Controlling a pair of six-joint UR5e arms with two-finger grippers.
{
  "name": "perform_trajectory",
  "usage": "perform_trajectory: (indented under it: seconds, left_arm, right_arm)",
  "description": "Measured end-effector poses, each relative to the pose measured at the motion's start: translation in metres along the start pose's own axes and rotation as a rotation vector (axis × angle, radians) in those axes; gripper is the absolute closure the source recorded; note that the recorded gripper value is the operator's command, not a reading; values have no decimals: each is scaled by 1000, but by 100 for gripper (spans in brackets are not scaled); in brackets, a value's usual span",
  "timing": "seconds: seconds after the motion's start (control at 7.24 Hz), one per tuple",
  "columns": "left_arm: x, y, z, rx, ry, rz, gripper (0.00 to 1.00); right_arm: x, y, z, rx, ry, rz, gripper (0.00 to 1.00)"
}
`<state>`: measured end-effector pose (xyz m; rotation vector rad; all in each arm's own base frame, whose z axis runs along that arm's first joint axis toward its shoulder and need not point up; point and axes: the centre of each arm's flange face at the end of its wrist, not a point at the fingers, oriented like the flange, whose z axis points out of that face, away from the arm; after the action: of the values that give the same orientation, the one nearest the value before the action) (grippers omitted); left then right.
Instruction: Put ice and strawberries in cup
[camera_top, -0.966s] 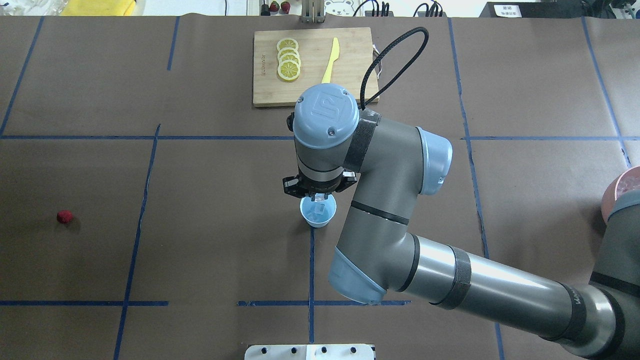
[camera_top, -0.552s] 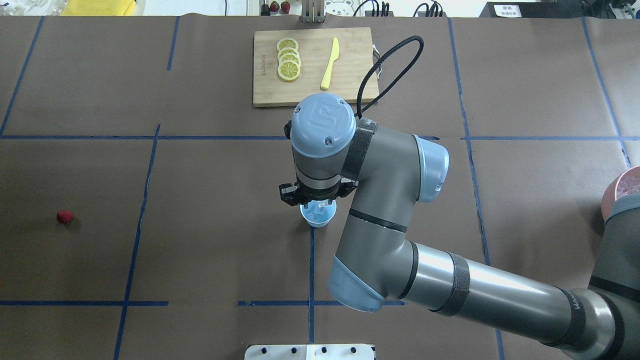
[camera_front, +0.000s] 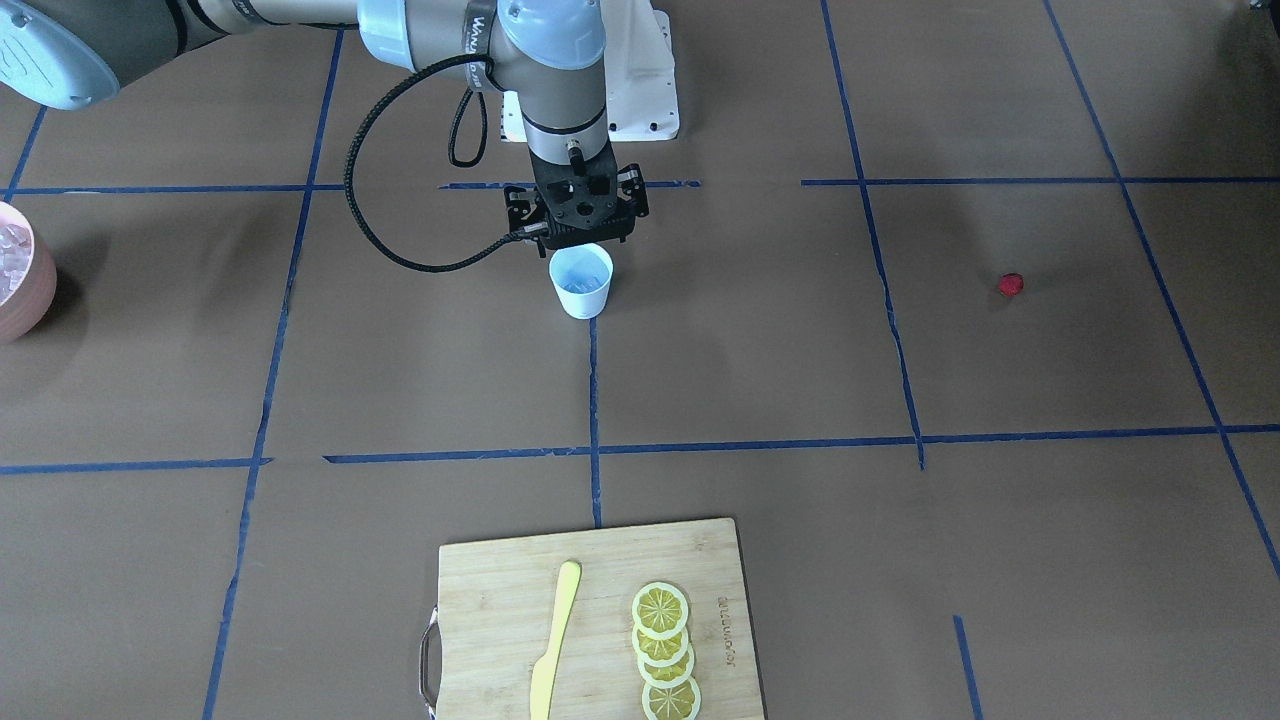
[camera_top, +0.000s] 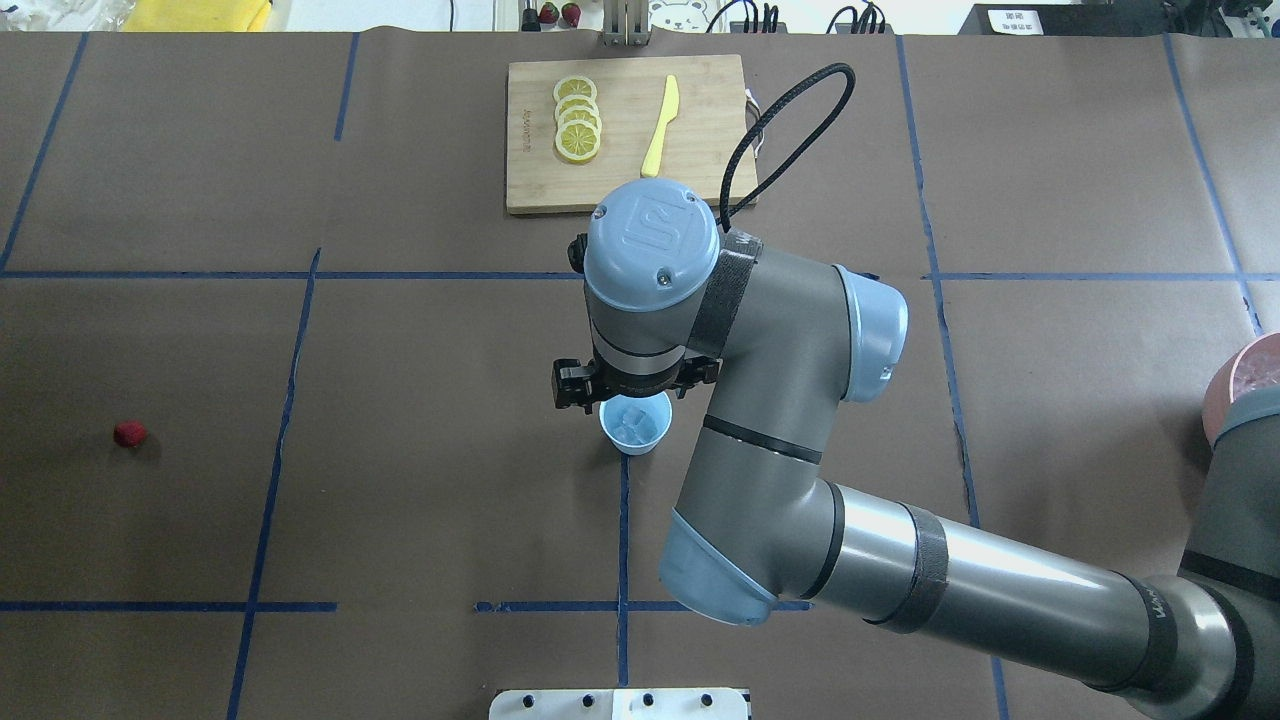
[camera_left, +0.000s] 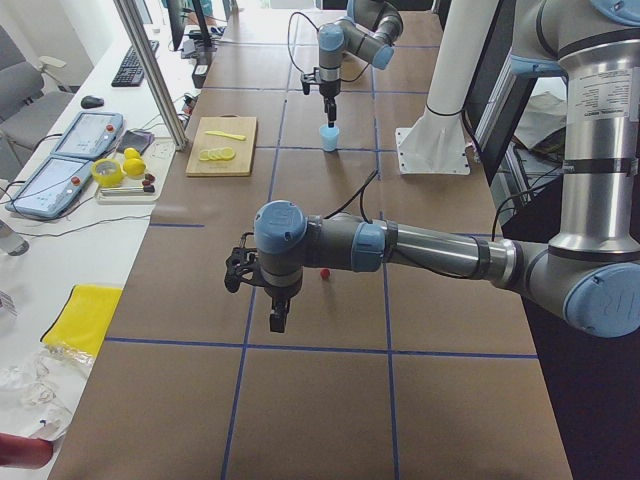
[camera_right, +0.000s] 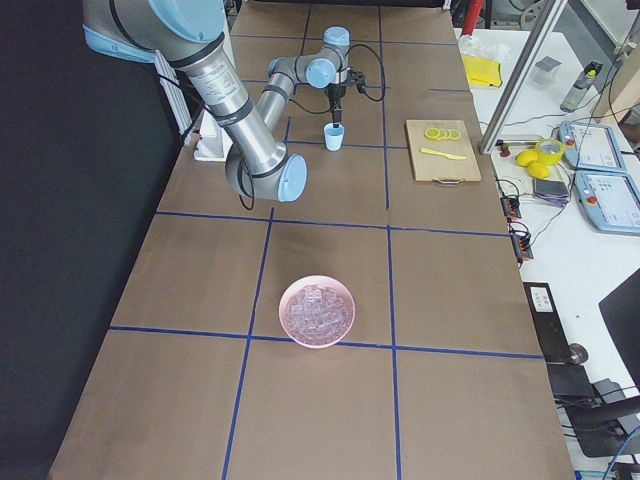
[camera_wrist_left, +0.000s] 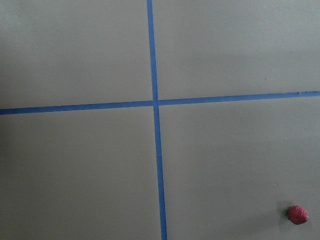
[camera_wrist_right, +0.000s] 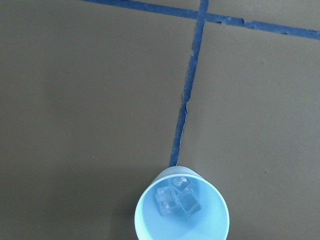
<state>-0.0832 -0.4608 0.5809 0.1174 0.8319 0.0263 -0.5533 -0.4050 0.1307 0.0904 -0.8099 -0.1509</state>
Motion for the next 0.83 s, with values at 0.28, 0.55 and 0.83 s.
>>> perform_trajectory:
  seconds: [0.28, 0.55, 0.83]
  left_arm:
    - [5, -2, -2, 6, -2, -12, 0]
    - [46, -10, 2, 2, -2, -16, 0]
    - [122, -11, 14, -13, -34, -29, 0]
  right_arm:
    - [36, -5, -14, 25, -3, 19, 0]
    - [123, -11, -40, 55, 2, 25, 0]
    - [215, -31, -68, 61, 12, -24, 0]
